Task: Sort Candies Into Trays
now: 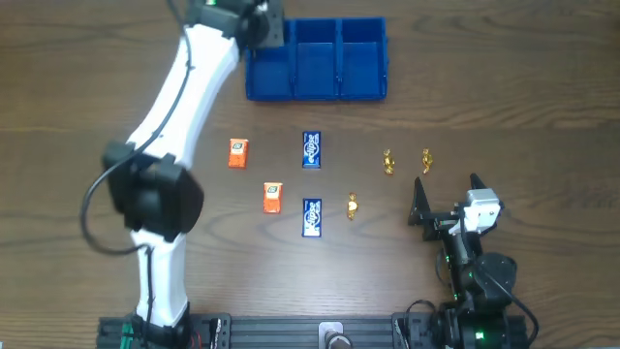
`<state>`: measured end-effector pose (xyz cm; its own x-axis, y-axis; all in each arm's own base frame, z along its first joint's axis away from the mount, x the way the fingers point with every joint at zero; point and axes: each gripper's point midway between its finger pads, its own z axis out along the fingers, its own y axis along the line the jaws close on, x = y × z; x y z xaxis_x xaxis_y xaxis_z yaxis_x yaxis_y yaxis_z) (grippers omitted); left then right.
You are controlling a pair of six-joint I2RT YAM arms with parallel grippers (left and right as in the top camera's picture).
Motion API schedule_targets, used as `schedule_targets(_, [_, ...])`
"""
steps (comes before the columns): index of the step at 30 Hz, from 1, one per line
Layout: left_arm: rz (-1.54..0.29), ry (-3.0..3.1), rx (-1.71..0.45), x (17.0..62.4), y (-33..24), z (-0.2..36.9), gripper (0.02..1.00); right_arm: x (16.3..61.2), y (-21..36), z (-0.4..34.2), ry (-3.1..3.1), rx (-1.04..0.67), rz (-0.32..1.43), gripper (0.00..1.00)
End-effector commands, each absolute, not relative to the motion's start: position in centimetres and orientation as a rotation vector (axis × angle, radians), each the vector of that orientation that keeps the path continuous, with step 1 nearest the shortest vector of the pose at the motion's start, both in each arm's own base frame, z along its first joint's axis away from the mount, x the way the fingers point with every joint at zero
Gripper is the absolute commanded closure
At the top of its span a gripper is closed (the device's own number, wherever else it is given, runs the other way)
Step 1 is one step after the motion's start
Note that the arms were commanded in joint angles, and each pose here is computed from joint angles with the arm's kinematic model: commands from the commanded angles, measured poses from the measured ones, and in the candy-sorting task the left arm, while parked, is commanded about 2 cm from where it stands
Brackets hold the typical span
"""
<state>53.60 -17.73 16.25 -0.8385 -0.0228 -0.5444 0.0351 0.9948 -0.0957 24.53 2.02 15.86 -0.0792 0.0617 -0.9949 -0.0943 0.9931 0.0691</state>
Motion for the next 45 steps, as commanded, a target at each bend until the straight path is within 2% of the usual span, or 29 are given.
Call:
schedule_targets(1, [-0.117, 2.560, -0.013, 54.4, -17.7, 15.3, 0.722, 24.5, 2.1, 15.7, 1.646, -0.021, 0.140, 0.003])
schedule_targets(4, [-0.108, 2.576, -0.006, 54.5, -17.7, 14.4, 0.706, 24.5, 2.1, 15.7, 1.646, -0.021, 0.140, 0.003])
schedule_targets(5, [-0.105, 2.580, 0.002, 54.5, -17.7, 14.2, 0.673, 24.5, 2.1, 15.7, 1.646, -0.021, 0.140, 0.003])
schedule_targets(6, [-0.104, 2.580, 0.002, 54.5, -17.7, 14.2, 0.606, 24.5, 2.1, 15.7, 1.646, -0.021, 0.140, 0.003])
schedule_targets(7, [-0.098, 2.578, 0.001, 54.5, -17.6, 14.2, 0.441, 24.5, 2.1, 15.7, 1.646, -0.021, 0.140, 0.003])
schedule_targets(9, [-0.092, 2.565, 0.008, 54.5, -17.5, 14.9, 0.255, 24.5, 2.1, 15.7, 1.646, -0.021, 0.140, 0.003])
schedule_targets(10, [-0.069, 2.544, -0.002, 54.4, -17.0, 16.1, 0.200, 24.5, 2.1, 15.7, 1.646, -0.021, 0.140, 0.003])
schedule_targets(14, [-0.032, 2.476, -0.030, 51.8, -15.2, 20.6, 0.148, 24.5, 2.1, 15.7, 1.646, -0.021, 0.140, 0.003])
schedule_targets(16, [-0.046, 2.448, -0.036, 48.6, -14.0, 21.3, 0.132, 24.5, 2.1, 15.7, 1.646, -0.021, 0.140, 0.003])
schedule_targets(19, [-0.045, 2.479, -0.043, 44.3, -12.8, 19.1, 0.132, 24.5, 2.1, 15.7, 1.646, -0.021, 0.140, 0.003])
schedule_targets(23, [-0.007, 2.610, -0.112, 38.2, -10.6, 11.8, 0.141, 24.5, 2.1, 15.7, 1.646, -0.021, 0.140, 0.003])
schedule_targets(26, [-0.005, 2.668, -0.104, 36.2, -10.3, 7.4, 0.152, 24.5, 2.1, 15.7, 1.646, -0.021, 0.140, 0.003])
schedule_targets(29, [0.014, 2.720, -0.098, 34.8, -9.8, 3.9, 0.165, 24.5, 2.1, 15.7, 1.646, -0.021, 0.140, 0.003])
schedule_targets(32, [0.027, 2.759, -0.092, 34.2, -9.7, 2.0, 0.180, 24.5, 2.1, 15.7, 1.646, -0.021, 0.140, 0.003])
schedule_targets(41, [0.021, 2.765, -0.068, 35.0, -10.2, 0.0, 0.218, 24.5, 2.1, 15.7, 1.646, -0.021, 0.140, 0.003])
schedule_targets(45, [-0.005, 2.779, -0.037, 35.0, -10.7, -0.8, 0.327, 24.5, 2.1, 15.7, 1.646, -0.021, 0.140, 0.003])
